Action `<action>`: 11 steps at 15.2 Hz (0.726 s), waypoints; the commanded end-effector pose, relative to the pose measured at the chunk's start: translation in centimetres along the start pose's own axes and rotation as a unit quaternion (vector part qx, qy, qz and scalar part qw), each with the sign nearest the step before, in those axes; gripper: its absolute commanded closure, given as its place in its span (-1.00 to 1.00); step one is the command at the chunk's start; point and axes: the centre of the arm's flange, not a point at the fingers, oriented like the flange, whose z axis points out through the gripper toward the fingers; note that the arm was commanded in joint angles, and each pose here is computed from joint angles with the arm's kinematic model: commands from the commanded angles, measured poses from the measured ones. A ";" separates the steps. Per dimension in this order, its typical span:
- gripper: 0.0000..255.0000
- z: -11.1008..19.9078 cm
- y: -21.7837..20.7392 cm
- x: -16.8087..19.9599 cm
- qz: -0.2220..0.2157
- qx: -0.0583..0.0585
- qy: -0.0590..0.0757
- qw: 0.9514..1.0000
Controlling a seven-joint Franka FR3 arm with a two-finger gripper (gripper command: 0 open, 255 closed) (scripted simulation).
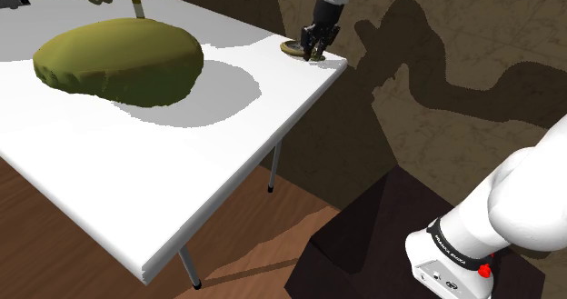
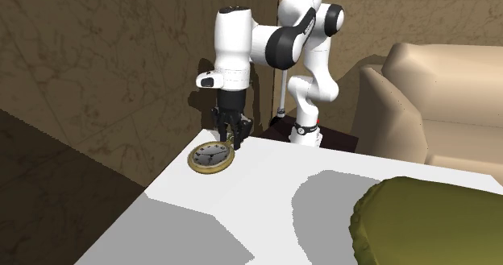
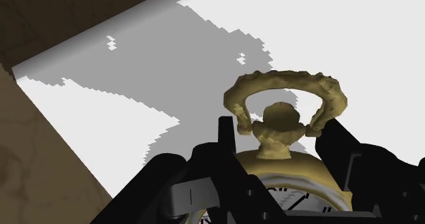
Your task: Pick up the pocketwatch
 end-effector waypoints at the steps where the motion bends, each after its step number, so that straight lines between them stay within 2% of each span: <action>1: 1.00 -0.9 0.0 0.1 0.000 0.000 0.000 1.000; 11: 1.00 -6.2 0.0 0.7 0.000 0.000 0.000 1.000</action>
